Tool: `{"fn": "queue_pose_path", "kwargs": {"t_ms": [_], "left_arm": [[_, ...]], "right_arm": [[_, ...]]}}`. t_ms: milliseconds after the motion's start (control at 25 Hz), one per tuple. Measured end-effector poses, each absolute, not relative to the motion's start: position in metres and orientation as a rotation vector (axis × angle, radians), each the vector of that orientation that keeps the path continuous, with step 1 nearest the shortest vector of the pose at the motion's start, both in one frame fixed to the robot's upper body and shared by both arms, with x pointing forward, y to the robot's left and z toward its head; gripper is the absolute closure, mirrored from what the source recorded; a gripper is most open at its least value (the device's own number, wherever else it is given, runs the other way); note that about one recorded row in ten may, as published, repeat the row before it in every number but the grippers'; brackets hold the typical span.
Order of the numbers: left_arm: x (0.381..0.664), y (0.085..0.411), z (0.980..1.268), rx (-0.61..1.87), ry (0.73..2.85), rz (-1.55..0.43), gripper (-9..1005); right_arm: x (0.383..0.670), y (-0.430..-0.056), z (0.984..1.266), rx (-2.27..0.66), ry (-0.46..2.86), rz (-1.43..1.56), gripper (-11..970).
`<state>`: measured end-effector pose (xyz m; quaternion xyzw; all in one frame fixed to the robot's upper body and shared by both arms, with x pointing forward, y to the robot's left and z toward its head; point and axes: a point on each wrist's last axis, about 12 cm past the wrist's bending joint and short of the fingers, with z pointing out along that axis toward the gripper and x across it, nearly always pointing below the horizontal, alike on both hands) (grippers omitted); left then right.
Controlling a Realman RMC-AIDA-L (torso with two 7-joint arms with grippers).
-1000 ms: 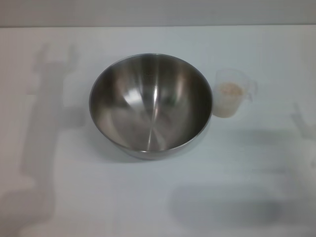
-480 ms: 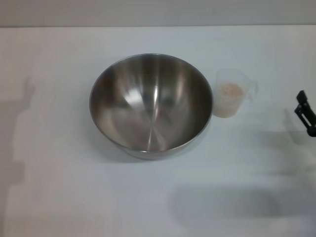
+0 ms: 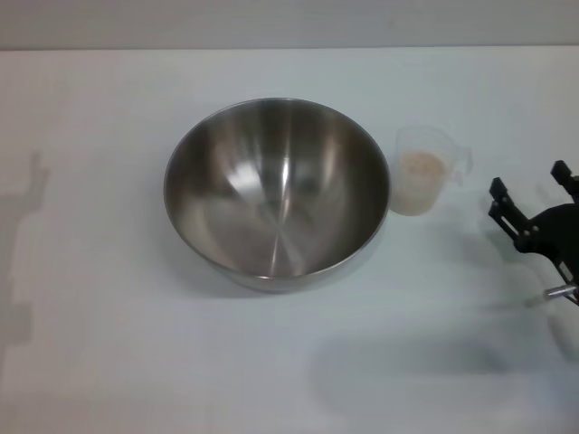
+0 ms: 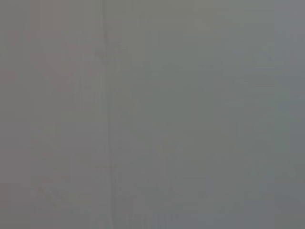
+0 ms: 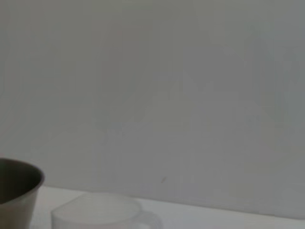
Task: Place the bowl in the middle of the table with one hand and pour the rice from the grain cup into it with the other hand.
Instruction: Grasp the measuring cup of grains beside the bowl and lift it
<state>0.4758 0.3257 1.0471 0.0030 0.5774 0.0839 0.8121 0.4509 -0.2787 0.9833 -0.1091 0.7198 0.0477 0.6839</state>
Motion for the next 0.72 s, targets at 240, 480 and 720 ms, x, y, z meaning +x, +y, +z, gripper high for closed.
{"fn": "queue_pose_path", "kwargs": {"t_ms": [240, 480, 720], "left_arm": [[0.475, 0.324, 1.048, 0.010, 1.224, 0.173, 183], [0.472, 0.325, 1.047, 0.008, 1.224, 0.176, 183], [0.468, 0.326, 1.048, 0.004, 1.212, 0.180, 184]], "right_arm": [[0.461, -0.273, 0.982, -0.265, 1.637, 0.119, 120], [0.468, -0.271, 0.985, -0.271, 1.633, 0.123, 119], [0.472, -0.268, 0.986, -0.282, 1.632, 0.129, 119]]}}
